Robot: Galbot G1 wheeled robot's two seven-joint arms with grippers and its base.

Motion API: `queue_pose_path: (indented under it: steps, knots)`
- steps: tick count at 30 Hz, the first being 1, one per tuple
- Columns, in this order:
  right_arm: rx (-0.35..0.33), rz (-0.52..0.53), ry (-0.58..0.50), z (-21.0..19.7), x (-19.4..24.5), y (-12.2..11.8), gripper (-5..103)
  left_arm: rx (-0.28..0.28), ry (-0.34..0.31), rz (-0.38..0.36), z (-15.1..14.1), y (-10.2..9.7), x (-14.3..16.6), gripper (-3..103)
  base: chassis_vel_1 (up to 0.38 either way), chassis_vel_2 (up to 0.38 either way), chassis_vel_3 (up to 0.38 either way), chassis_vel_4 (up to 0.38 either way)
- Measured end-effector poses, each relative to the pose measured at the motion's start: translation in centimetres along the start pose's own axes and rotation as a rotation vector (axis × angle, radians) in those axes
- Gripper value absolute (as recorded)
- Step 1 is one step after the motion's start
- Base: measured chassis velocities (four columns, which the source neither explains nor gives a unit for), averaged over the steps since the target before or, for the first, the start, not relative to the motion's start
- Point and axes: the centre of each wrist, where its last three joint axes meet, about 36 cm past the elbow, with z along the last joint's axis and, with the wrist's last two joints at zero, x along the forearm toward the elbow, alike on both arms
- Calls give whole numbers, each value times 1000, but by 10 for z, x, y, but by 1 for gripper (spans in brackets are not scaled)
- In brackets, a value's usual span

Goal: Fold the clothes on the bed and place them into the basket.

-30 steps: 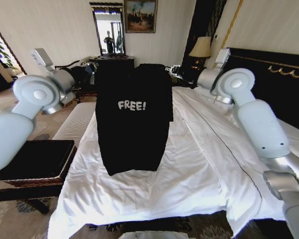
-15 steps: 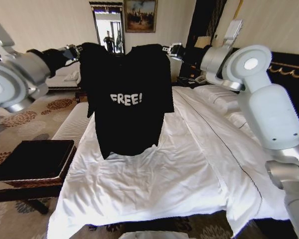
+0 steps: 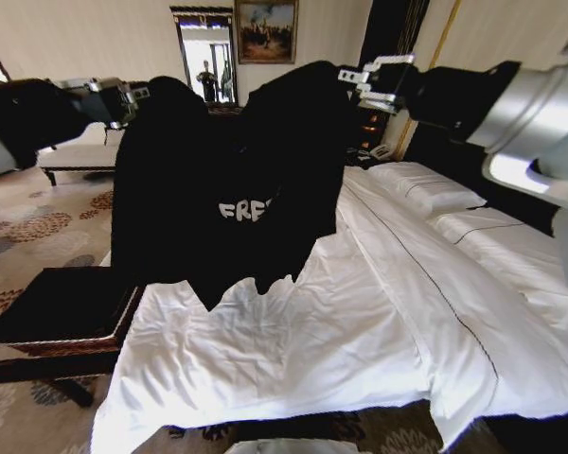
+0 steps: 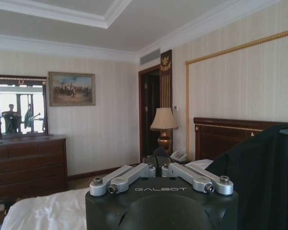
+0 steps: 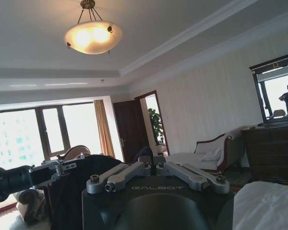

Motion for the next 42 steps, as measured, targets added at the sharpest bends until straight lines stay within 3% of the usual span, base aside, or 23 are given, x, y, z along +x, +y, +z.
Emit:
queue_pose_path:
  steps: [5, 10, 12, 13, 15, 17, 18, 21, 23, 26, 33, 37, 42]
  knots:
    - [7, 12, 15, 4, 16, 15, 0, 9, 66, -41, -10, -7, 13, 1, 0, 0, 0, 0]
    - [-31, 49, 47, 17, 12, 0, 0, 14, 84, -80, 0, 4, -2, 1, 0, 0, 0, 0]
    - [-80, 83, 72, 34, -4, -25, 0, 5, 98, -120, 18, 21, -26, 1, 0, 0, 0, 0]
    - [-80, 83, 72, 34, -4, -25, 0, 5, 98, -120, 18, 21, -26, 1, 0, 0, 0, 0]
    - [-141, 117, 135, 71, -43, -61, 0, 53, 163, -152, 64, 47, -67, 1, 0, 0, 0, 0]
    - [-154, 131, 164, 91, -64, -82, 0, 81, 206, -165, 95, 57, -89, 1, 0, 0, 0, 0]
    - [-154, 131, 164, 91, -64, -82, 0, 81, 206, -165, 95, 57, -89, 1, 0, 0, 0, 0]
    - [-243, 202, 245, 152, -96, -138, 0, 156, 326, -190, 178, 79, -157, 1, 0, 0, 0, 0]
    - [-253, 215, 255, 160, -98, -144, 0, 163, 337, -189, 187, 81, -165, 1, 0, 0, 0, 0]
    - [-313, 315, 300, 221, -119, -190, 0, 186, 394, -202, 242, 92, -225, 1, 0, 0, 0, 0]
    - [-344, 410, 297, 252, -148, -228, 0, 160, 419, -264, 269, 119, -259, 1, 0, 0, 0, 0]
    - [-334, 489, 289, 263, -164, -259, 0, 164, 454, -342, 291, 153, -278, 1, 0, 0, 0, 0]
    - [-319, 522, 272, 266, -179, -277, 0, 166, 461, -351, 302, 153, -304, 1, 0, 0, 0, 0]
